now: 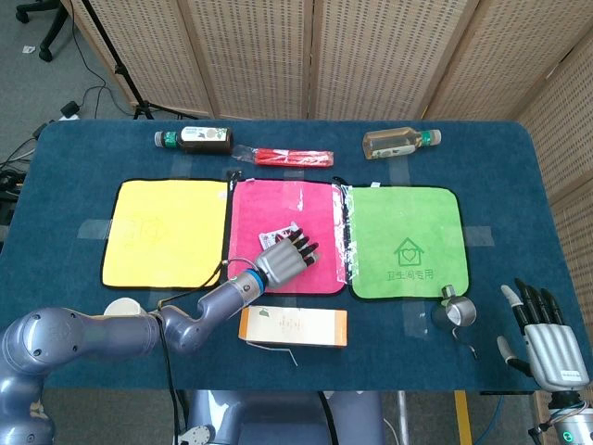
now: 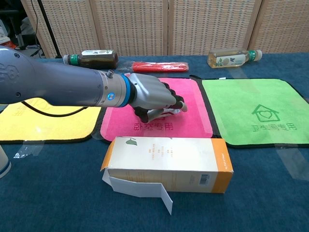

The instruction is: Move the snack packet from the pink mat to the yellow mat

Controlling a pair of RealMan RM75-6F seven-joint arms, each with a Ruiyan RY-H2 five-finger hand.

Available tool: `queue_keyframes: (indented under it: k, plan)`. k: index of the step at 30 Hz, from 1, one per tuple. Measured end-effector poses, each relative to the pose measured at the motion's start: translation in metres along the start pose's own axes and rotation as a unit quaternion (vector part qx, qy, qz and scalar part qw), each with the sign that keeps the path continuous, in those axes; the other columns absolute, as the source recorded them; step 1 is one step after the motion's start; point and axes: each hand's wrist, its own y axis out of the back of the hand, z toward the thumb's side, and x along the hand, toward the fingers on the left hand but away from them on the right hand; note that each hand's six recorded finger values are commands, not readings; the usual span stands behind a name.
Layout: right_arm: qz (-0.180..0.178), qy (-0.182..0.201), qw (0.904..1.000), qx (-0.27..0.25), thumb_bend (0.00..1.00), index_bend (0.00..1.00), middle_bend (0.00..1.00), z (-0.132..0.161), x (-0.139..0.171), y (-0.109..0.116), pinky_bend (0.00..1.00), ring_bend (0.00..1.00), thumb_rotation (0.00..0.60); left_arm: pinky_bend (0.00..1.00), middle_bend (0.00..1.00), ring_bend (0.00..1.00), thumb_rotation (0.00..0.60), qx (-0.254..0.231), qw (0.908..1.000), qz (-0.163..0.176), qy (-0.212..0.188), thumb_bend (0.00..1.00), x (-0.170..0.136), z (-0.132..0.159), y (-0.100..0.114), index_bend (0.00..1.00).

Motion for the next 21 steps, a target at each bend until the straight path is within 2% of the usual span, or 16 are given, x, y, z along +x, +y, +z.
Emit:
queue_keyframes:
  k: [11,21]
  plan:
    - [-0.003,0.006,1.0000,0.003,0.44,0.02,0.00,0.005,0.002,0.001,0.00,0.00,0.600,0.00,0.00,0.00,0.600,-0.005,0.9994,-0.027,0.022,0.90,-0.006,-0.017,-0.024,0.00]
    - [0.003,0.016,0.9999,0.007,0.44,0.02,0.00,0.011,0.003,-0.003,0.00,0.00,0.600,0.00,0.00,0.00,0.600,-0.006,0.9978,-0.048,0.046,0.90,-0.026,-0.038,-0.047,0.00]
